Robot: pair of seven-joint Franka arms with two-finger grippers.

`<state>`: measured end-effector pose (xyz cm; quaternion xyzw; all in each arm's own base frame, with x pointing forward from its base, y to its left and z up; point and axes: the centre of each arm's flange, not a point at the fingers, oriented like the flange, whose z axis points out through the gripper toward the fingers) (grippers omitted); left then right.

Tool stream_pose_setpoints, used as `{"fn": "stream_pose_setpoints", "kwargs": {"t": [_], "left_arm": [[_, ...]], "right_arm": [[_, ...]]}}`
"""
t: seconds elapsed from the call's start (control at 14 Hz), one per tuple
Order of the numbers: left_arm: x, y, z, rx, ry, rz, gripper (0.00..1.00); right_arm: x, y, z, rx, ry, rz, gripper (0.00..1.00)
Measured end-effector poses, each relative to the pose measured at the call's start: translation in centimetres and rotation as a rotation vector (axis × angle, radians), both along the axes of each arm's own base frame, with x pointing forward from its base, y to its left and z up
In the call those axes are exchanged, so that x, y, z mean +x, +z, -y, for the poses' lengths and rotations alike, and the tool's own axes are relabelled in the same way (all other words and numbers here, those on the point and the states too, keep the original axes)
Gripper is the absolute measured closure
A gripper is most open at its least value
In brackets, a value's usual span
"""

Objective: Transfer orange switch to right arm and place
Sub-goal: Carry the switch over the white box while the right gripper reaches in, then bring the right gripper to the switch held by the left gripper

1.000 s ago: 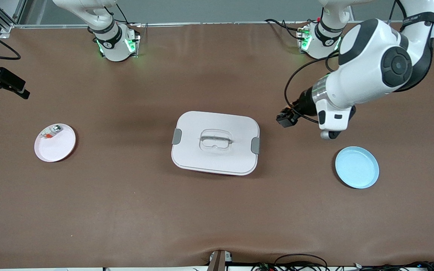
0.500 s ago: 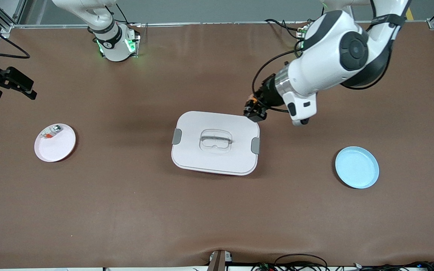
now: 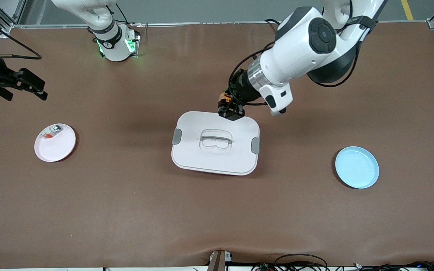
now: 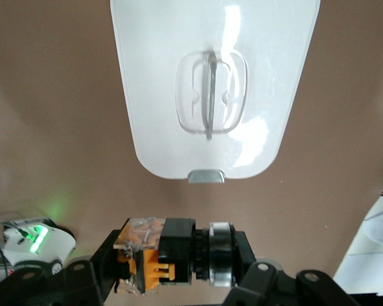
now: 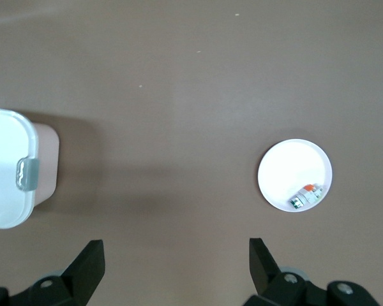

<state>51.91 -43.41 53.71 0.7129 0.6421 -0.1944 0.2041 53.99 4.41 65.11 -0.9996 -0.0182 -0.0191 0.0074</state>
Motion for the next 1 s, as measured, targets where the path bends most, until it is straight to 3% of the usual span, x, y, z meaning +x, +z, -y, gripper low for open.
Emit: {"fn": "stream_pose_setpoints", "kwargs": {"t": [0.21, 0.29, 0.64, 1.0], "left_arm": [[-1.3, 0.2, 2.6, -0.045, 0.036, 0.014, 0.28], [-1.7, 0.2, 3.4, -0.057, 0.037, 0.020, 0.28], [-2.4, 0.9, 4.9, -0.106, 0.056, 0.047, 0.28], [-2.9, 0.8, 5.9, -0.130, 0.054, 0.060, 0.28]], "right_arm": [[0.1, -0.9, -2.6, 0.009, 0.057, -0.023, 0.00], [0.2, -1.3, -3.3, 0.045, 0.066, -0.035, 0.00], [0.2, -4.5, -5.4, 0.360, 0.037, -0.127, 0.00], [0.5, -8.3, -7.4, 0.607, -0.036, -0.145, 0.00]]}}
